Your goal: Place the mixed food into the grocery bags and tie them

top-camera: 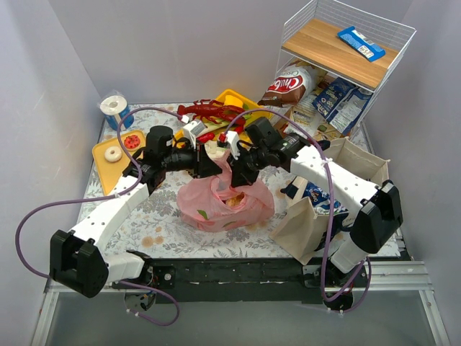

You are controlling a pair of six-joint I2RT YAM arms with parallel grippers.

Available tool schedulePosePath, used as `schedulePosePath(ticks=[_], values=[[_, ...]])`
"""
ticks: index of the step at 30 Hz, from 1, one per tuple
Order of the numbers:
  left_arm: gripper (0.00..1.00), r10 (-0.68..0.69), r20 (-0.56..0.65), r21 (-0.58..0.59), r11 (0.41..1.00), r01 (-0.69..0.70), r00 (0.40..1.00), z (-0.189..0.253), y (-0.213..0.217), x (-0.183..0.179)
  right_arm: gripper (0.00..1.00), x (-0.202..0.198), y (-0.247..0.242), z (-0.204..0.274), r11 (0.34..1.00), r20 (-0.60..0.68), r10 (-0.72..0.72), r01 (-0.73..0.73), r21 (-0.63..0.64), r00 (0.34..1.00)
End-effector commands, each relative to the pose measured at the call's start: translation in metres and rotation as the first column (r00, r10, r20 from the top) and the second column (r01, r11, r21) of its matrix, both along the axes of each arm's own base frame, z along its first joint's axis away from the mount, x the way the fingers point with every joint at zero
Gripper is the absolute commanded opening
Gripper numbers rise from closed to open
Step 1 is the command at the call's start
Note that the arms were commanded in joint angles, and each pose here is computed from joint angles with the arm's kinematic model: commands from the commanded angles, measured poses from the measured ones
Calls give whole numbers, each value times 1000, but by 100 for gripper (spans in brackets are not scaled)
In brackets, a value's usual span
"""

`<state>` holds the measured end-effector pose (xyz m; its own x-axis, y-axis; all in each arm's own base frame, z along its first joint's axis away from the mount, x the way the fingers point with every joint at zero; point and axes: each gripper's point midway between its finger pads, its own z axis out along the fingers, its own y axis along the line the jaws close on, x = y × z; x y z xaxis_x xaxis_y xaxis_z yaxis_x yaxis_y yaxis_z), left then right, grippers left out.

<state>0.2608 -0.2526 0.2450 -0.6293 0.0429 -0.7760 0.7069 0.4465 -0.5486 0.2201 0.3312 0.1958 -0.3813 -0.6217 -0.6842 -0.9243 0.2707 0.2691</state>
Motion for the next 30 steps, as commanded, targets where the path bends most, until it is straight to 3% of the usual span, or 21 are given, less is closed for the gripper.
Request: schedulePosePath(ticks=[1, 3, 5, 6, 7, 13, 22, 30], values=[[0, -19, 30, -51, 998, 20, 999, 12, -1, -8, 7, 18, -7, 37, 991, 48, -70, 64, 115, 996], [0, -16, 41, -71, 997, 19, 999, 14, -1, -10, 23, 23, -11, 45, 986, 37, -88, 82, 142, 995], [0, 4, 40, -85, 996, 0, 999, 15, 1, -11, 65, 24, -12, 56, 978, 0, -94, 92, 188, 996], [0, 8, 54, -94, 996, -3, 998, 18, 1, -11, 92, 25, -12, 64, 972, -11, -98, 98, 216, 995], [0, 10, 58, -96, 995, -5, 998, 19, 1, -11, 99, 21, -11, 72, 961, -60, -96, 108, 253, 994], [0, 31, 86, -108, 994, -22, 996, 25, 3, -11, 99, 47, -22, 106, 884, -160, -166, 219, 412, 973], [0, 35, 91, -111, 993, -25, 995, 27, 4, -12, 99, 70, -7, 118, 811, -252, -228, 327, 485, 941], [0, 32, 95, -113, 993, -22, 995, 27, 4, -14, 99, 83, 1, 110, 797, -265, -247, 351, 493, 932]])
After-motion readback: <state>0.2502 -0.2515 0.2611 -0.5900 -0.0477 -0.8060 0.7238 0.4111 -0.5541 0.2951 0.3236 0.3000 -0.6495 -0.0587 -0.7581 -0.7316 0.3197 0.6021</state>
